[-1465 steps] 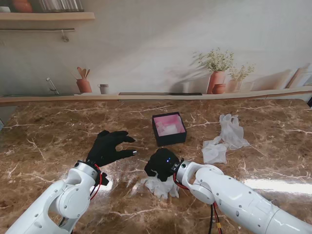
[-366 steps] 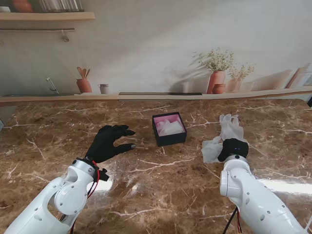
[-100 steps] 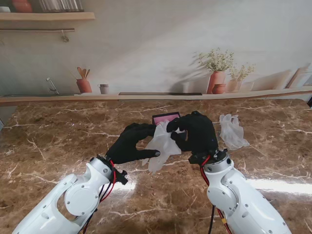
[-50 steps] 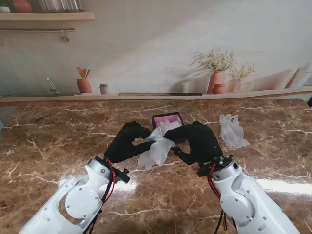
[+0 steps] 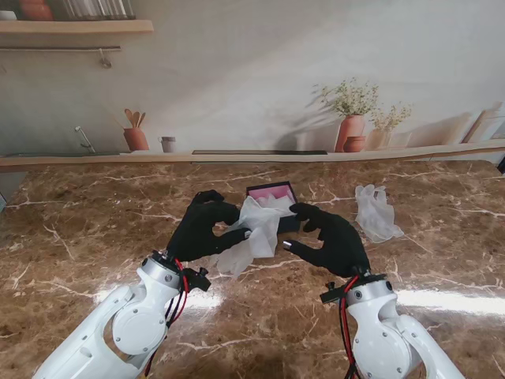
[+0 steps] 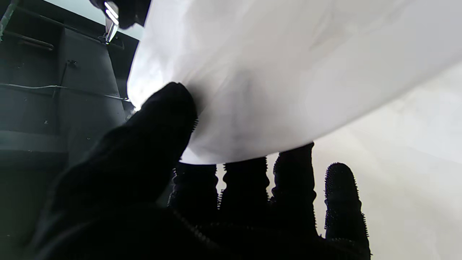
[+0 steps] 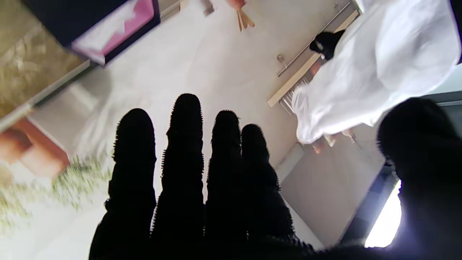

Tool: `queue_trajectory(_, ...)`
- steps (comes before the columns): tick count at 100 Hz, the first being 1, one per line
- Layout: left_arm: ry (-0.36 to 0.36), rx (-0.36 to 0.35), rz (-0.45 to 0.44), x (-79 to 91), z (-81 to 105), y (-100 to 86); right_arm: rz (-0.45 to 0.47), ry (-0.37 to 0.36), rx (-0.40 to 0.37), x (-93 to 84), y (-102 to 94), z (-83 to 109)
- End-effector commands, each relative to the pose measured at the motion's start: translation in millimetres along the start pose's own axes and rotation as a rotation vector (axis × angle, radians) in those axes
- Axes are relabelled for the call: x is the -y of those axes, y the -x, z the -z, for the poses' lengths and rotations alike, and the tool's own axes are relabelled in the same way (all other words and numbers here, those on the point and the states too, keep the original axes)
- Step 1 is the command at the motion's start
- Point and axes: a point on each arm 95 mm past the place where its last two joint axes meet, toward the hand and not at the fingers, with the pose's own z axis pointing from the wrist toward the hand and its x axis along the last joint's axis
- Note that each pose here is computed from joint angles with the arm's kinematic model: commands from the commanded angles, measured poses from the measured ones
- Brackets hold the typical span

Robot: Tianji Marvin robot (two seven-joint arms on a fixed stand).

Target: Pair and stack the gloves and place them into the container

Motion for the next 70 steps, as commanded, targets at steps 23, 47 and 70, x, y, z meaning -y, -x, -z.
queue_trajectory(23,0.023,-0.016,0.029,-3.5,1.8,-0.4,-0.311,-0.158,0.056,17.5,-5.9,-20.0)
queue_trajectory(47,0.02,0.004,0.019,-4.3,5.1,5.5,-0.404,-0.099,0.02,21.9,-19.3,-28.0)
queue_trajectory(70,0.009,0.03,-0.007,-3.4,7.4,9.9,-0.431,-0.02,-0.056,15.3,-31.8,-24.7)
